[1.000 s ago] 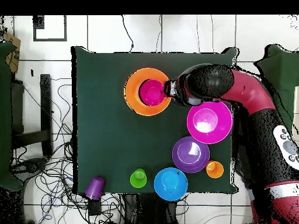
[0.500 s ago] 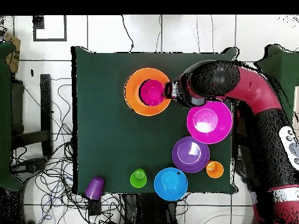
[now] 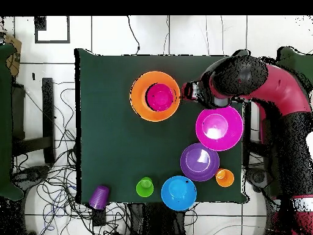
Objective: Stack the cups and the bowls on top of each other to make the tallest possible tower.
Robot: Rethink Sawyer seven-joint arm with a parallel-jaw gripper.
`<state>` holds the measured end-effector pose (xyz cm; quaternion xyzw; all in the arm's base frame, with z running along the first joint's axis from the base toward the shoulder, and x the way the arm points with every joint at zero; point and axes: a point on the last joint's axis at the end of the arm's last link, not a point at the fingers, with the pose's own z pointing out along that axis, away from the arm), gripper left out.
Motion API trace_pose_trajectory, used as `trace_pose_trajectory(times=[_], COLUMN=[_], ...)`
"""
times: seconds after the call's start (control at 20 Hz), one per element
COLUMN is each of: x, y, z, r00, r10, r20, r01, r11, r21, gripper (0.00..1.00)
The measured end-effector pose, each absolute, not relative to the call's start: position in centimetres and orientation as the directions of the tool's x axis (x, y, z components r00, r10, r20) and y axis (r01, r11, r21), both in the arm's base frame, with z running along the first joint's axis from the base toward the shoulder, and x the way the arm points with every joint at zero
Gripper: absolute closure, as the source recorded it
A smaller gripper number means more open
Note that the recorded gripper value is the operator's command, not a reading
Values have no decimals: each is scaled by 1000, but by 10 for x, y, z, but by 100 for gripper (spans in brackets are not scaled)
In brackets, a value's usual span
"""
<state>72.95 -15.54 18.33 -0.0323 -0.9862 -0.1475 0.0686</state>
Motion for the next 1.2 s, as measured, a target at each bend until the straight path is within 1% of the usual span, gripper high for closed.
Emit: trace_pose_trajectory(times=[0.35,0.55,0.95,1.2], x=[739,736,714,700], y=[-190,-199,-201,-214], z=[196,196,194,186], r00=[-990,-990,-989,-991], r10=[67,68,46,41], r20=[127,125,138,128], r01=[94,91,63,51], r11=[971,978,991,996], r21=[219,188,122,73], gripper=[0,0,0,0])
